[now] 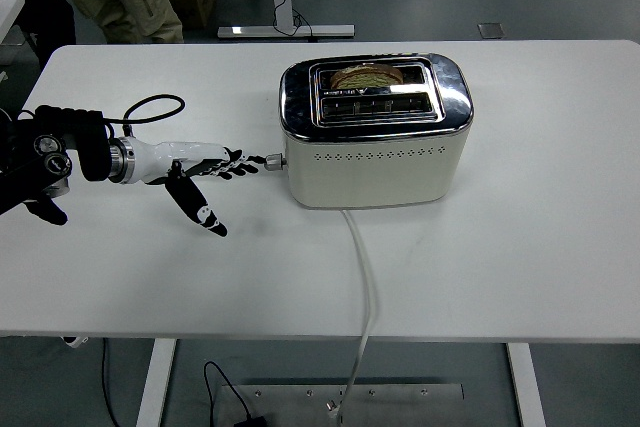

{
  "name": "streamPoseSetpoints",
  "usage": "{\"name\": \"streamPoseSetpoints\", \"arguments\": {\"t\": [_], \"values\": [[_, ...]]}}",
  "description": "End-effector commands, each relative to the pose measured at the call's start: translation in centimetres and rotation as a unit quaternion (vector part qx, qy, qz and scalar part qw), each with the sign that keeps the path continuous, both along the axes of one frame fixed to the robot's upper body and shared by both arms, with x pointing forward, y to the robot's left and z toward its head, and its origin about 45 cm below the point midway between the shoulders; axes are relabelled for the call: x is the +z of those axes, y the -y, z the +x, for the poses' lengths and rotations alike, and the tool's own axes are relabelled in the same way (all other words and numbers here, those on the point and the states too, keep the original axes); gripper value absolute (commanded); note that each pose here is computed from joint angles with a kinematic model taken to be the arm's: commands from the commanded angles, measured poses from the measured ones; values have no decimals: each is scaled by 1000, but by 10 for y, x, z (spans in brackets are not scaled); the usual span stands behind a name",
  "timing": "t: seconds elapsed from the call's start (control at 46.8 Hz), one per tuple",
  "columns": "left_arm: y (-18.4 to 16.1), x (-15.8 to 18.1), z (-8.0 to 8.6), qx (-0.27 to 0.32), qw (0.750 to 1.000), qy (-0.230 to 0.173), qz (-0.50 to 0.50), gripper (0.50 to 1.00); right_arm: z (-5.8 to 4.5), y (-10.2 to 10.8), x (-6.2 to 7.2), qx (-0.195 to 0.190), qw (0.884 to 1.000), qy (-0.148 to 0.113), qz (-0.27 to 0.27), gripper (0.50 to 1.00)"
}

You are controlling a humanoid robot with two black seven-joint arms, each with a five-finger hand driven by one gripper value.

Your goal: Press down toaster

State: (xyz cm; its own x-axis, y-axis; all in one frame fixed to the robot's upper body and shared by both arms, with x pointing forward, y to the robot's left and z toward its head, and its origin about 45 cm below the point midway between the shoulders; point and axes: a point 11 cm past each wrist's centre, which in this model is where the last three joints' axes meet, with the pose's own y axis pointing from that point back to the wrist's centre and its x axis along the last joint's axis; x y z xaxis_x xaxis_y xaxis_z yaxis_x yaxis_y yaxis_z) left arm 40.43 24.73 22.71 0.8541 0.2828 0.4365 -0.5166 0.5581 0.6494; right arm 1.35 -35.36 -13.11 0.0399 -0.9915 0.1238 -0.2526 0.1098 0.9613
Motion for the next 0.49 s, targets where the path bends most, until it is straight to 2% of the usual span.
{"name": "streamPoseSetpoints", "arguments": {"t": [0.0, 0.321, 0.47], "values": [[-7, 2, 0, 6, 1000, 2, 4, 1000, 0, 0, 0, 0, 1000, 0, 0, 998], [-40, 10, 0, 35, 999, 6, 14, 1000, 0, 0, 0, 0, 1000, 0, 0, 998], [-58, 29, 5, 57, 998, 18, 5, 1000, 0, 0, 0, 0, 1000, 0, 0, 998]]}}
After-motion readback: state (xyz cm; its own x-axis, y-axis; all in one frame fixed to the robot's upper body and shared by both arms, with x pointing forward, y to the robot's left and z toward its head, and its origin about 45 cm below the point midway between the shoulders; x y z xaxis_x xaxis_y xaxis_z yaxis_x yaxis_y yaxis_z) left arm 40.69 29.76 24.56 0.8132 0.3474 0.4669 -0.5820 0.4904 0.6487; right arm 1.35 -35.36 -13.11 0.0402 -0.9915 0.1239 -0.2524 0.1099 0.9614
